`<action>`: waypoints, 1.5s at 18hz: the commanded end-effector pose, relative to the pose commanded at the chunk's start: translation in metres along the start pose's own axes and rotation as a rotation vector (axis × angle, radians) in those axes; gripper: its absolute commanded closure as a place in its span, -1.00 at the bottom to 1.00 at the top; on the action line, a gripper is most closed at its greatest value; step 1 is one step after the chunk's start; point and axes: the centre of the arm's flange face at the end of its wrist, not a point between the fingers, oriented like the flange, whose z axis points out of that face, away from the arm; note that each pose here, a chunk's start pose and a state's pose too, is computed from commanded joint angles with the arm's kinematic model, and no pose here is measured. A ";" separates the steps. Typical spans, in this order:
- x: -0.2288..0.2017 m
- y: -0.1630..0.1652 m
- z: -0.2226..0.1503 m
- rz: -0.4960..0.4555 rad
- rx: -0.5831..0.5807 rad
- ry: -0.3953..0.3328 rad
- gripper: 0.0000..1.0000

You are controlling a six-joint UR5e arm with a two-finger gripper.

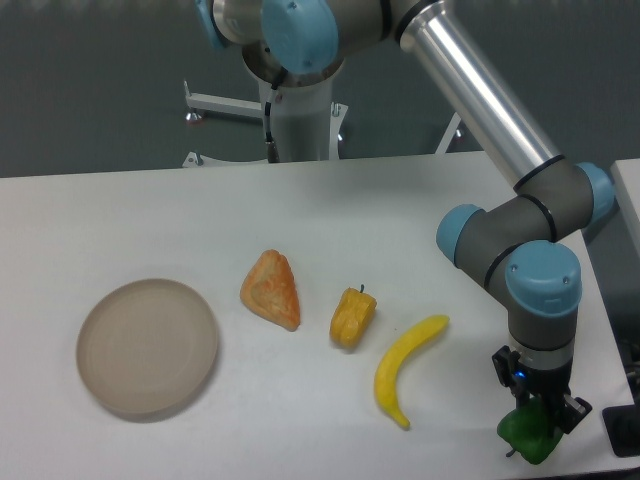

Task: Place the green pepper on the table
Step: 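Lift the held green pepper and carry it toward the orange pepper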

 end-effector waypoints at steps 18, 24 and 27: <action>0.090 0.052 -0.069 0.042 0.049 0.167 0.25; 0.148 0.106 -0.081 0.063 0.070 0.254 0.24; 0.164 0.118 -0.082 0.043 0.076 0.278 0.25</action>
